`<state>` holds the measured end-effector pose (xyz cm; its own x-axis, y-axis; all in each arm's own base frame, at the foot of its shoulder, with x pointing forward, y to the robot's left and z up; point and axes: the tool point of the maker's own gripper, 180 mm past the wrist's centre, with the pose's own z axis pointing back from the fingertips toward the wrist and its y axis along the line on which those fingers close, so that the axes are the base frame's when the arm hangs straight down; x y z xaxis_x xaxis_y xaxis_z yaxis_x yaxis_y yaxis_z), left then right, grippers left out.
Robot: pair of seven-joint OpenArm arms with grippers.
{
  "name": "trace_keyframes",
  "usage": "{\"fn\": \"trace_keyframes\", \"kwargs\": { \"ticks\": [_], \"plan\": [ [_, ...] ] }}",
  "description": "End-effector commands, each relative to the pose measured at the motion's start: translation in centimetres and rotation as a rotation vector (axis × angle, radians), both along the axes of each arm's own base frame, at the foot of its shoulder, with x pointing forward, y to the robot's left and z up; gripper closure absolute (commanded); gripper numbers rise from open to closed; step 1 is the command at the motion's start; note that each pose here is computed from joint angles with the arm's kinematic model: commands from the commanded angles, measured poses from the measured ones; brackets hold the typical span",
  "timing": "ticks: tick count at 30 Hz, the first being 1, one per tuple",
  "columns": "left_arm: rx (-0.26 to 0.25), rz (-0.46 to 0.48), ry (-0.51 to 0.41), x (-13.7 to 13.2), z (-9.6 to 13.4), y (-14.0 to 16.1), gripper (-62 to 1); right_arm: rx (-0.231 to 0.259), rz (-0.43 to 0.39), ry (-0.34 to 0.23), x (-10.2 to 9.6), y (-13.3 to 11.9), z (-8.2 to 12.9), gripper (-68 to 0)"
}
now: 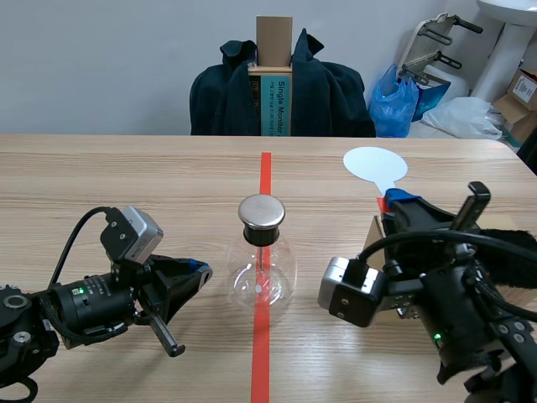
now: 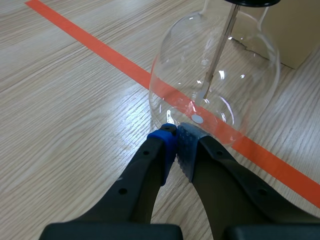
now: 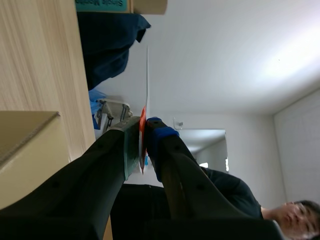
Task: Do the electroscope experiment.
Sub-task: 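Move the plate toward and away from the electroscope, then put the plate down on the right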
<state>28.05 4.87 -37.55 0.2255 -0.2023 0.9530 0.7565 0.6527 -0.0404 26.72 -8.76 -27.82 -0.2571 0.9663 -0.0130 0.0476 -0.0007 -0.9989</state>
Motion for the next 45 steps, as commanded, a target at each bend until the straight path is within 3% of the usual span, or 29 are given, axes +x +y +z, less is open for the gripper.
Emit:
{"fn": "trace_keyframes", "kwargs": {
  "ticks": [1,5,8,16,23,26,32,34,36,37,40,45],
  "plan": [
    [-0.035,0.001,-0.028,0.4,1.1,-0.4,-1.9,0.014,-0.019,-0.04,-0.6,-0.8,1.4,-0.8],
    [-0.035,0.001,-0.028,0.4,1.1,-0.4,-1.9,0.033,-0.061,-0.094,-2.2,-2.4,3.7,-0.8],
    [-0.036,0.002,-0.028,0.4,1.1,-0.4,-1.9,0.023,-0.095,-0.103,-3.4,-3.7,4.4,-0.8],
    [-0.043,-0.011,-0.032,-0.6,1.4,-0.1,-1.9,-0.04,-0.155,-0.005,-5.8,-6.5,1.3,-0.8],
    [-0.051,-0.068,-0.092,-3.9,5.5,1.6,-1.9,-0.04,-0.155,0.003,-4.8,-7.1,-0.2,-0.8],
    [-0.09,-0.09,-0.086,-6.1,8.0,2.3,-1.9,-0.048,-0.14,0.008,-4.3,-7.2,-0.9,-0.8],
    [-0.094,-0.134,-0.056,-10.2,11.3,3.1,-3.2,-0.056,-0.104,0.061,-4.0,-6.4,-3.3,-0.8],
    [-0.089,-0.13,-0.054,-10.9,11.9,3.3,-10.7,-0.057,-0.096,0.086,-4.2,-6.1,-4.2,-0.8],
    [-0.083,-0.123,-0.064,-11.1,12.5,3.6,-22.2,-0.051,-0.09,0.098,-4.3,-5.8,-4.6,-0.8],
    [-0.076,-0.122,-0.074,-11.0,12.7,3.7,-30.2,-0.045,-0.091,0.102,-4.4,-5.8,-4.7,-0.9],
    [-0.066,-0.117,-0.1,-10.6,13.4,4.0,-62.3,-0.027,-0.1,0.114,-4.6,-5.8,-4.8,-0.9],
    [-0.059,-0.111,-0.11,-10.3,13.5,4.3,-62.3,-0.012,-0.116,0.125,-4.8,-6.1,-5.0,-0.9]
  ]
}}
